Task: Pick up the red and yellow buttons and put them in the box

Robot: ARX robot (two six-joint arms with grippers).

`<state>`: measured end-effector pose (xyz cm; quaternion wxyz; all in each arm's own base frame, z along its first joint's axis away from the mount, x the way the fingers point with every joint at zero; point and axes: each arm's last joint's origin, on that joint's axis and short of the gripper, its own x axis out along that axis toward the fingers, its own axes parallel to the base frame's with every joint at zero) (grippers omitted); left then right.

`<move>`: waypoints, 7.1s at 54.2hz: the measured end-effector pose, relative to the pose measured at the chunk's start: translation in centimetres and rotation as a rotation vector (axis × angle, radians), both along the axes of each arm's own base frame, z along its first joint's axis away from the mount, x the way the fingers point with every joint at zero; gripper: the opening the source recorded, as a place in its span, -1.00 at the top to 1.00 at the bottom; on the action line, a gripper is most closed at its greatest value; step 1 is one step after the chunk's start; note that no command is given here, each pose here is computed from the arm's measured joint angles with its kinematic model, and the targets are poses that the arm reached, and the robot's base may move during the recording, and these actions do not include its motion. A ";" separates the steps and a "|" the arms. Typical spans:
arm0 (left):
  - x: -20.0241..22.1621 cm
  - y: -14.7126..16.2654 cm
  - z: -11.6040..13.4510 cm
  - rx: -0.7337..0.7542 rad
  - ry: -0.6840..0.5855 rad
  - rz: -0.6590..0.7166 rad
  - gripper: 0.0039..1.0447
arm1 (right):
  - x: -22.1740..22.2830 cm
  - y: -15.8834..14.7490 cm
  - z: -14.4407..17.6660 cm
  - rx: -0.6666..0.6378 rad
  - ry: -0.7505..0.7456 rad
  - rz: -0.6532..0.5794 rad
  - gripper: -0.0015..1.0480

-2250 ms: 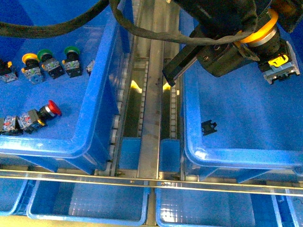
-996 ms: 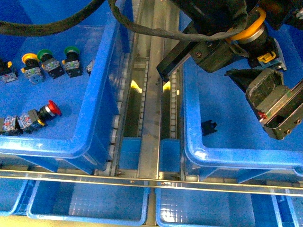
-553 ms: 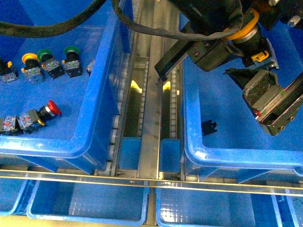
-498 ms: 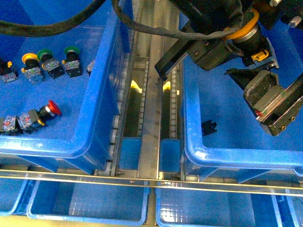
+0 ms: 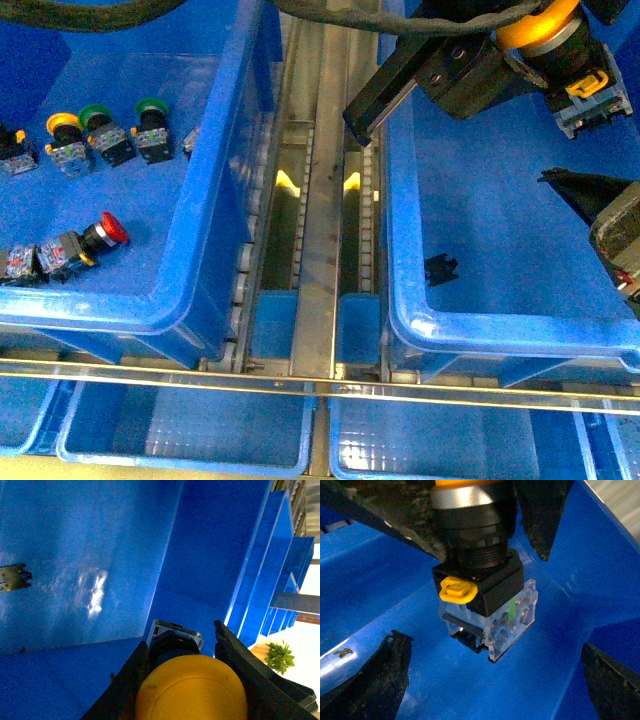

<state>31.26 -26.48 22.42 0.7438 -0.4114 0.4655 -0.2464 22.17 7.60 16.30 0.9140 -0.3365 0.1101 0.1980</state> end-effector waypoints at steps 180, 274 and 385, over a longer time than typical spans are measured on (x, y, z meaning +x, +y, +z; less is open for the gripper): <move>1.4 1.0 1.6 -0.047 0.033 0.147 0.35 | 3.2 4.0 -1.5 0.071 -0.302 -0.137 0.41; 1.2 10.3 -1.1 0.163 -0.142 0.215 -0.86 | 2.2 4.5 -2.2 -0.003 -0.262 0.042 0.48; -8.7 16.8 -1.0 0.399 -0.309 0.354 -0.86 | 3.0 1.6 -2.3 0.049 -0.210 -0.123 0.49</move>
